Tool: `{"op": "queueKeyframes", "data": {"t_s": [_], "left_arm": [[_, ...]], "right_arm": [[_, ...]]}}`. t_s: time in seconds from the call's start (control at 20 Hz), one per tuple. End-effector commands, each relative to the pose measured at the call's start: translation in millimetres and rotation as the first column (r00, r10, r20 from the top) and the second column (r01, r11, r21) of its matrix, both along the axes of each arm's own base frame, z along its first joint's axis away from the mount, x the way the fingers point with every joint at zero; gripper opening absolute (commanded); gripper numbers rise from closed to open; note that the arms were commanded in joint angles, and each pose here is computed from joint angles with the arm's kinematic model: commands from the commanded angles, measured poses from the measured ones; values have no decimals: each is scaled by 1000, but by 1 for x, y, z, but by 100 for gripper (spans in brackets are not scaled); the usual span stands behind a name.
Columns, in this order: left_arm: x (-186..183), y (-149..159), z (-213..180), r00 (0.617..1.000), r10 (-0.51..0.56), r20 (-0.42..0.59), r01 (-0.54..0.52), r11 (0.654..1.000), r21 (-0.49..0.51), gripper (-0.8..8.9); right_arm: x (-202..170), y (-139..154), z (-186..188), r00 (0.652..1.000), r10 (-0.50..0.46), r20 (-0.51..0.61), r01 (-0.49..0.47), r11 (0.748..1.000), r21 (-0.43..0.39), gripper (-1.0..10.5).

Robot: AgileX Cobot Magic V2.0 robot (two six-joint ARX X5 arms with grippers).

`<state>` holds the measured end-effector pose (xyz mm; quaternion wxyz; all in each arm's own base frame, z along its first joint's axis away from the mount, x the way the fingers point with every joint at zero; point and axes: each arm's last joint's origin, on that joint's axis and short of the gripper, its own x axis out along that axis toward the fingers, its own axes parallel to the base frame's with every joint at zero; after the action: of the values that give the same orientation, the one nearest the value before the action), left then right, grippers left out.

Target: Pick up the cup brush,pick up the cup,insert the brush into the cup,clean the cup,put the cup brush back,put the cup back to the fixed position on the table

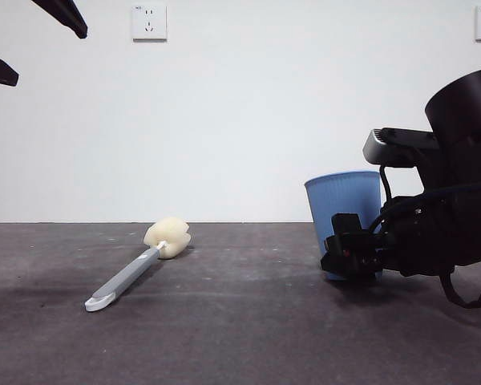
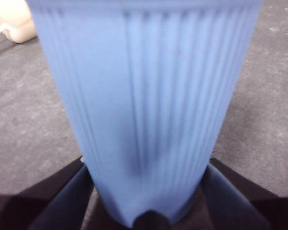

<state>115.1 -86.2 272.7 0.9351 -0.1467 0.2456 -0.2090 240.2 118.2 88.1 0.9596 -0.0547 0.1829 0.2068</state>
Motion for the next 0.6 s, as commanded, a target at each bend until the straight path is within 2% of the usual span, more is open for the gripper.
{"op": "queueKeyframes", "data": {"t_s": [0.05, 0.25, 0.35, 0.45, 0.6], "left_arm": [[0, 0, -1, 1000, -1, 10, 1, 1000, 10, 413], [0, 0, -1, 1000, -2, 10, 2, 1000, 10, 413], [0, 0, -1, 1000, -2, 10, 2, 1000, 10, 413], [0, 0, -1, 1000, -2, 10, 2, 1000, 10, 413], [0, 0, -1, 1000, -2, 10, 2, 1000, 10, 413]], "right_arm": [[-4, -4, -12, 994, 39, -101, -42, 999, -20, -12], [-9, -5, -20, 979, 66, -194, -75, 997, -38, 24], [-8, -5, -20, 979, 65, -192, -73, 997, -37, 187], [-9, -5, -19, 978, 80, -195, -86, 996, -21, 298], [-9, -5, -18, 977, 81, -199, -84, 996, -7, 410]]}}
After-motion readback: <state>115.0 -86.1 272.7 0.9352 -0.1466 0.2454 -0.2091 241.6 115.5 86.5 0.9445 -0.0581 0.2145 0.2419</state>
